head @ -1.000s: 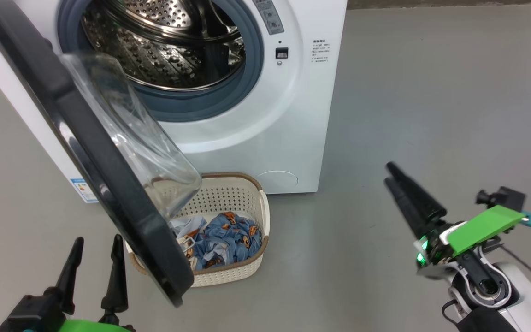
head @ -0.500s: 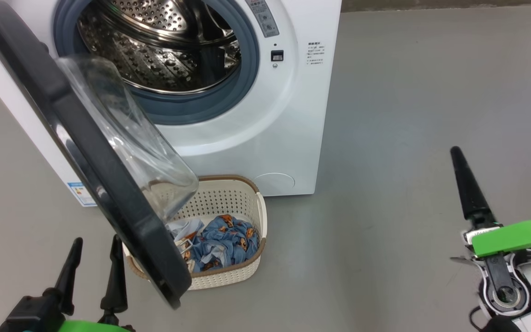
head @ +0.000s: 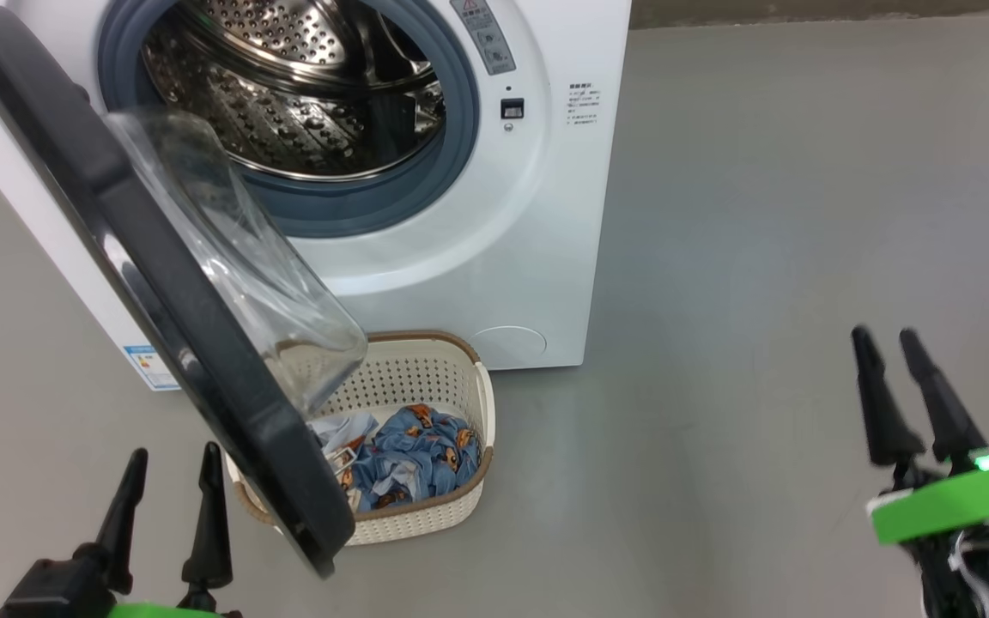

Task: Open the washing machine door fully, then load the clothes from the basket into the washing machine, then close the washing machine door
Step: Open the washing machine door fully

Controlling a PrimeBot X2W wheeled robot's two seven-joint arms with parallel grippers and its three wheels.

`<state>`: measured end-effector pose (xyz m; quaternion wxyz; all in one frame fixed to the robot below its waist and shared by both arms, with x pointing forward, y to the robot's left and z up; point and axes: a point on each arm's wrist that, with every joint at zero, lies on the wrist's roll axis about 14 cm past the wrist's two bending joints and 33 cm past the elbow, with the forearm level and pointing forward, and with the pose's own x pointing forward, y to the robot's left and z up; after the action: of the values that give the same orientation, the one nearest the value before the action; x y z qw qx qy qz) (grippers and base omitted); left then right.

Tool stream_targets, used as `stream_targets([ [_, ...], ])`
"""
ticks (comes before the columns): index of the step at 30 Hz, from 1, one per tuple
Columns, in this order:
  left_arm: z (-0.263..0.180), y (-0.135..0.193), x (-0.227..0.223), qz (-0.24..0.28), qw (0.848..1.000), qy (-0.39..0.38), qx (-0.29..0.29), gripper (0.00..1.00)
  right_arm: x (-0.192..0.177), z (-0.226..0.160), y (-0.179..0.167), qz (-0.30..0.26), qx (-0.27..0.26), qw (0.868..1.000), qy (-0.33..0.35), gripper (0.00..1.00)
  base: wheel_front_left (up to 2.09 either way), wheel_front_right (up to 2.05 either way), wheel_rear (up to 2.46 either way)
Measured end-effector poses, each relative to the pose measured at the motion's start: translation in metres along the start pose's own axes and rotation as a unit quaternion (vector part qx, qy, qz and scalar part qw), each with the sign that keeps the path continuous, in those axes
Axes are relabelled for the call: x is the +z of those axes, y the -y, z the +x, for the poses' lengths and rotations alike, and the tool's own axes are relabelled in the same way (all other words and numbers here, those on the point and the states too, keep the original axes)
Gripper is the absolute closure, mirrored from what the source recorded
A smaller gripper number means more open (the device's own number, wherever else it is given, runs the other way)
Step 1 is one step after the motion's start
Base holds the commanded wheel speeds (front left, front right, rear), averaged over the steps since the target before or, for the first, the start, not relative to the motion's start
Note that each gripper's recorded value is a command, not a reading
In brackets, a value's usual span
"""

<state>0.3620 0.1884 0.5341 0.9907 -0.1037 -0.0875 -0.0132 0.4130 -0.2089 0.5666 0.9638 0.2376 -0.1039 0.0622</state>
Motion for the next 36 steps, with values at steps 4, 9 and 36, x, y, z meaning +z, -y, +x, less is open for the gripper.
stream_targets([
  [4, -0.002, 0.000, -0.001, 0.002, 1.000, -0.002, 0.000, 0.00, -0.008, -0.011, 0.001, -0.035, 0.000, 0.999, -0.013, 0.00, 0.00, 0.00, 0.00],
  [9, -0.009, -0.001, -0.004, 0.009, 1.000, -0.009, 0.001, 0.00, -0.012, -0.023, -0.002, -0.084, 0.007, 0.996, -0.021, 0.00, 0.00, 0.00, 0.00],
  [36, -0.023, -0.012, -0.013, 0.035, 0.999, -0.028, 0.014, 0.00, -0.029, -0.049, 0.009, -0.204, -0.011, 0.978, -0.051, 0.00, 0.00, 0.00, 0.00],
])
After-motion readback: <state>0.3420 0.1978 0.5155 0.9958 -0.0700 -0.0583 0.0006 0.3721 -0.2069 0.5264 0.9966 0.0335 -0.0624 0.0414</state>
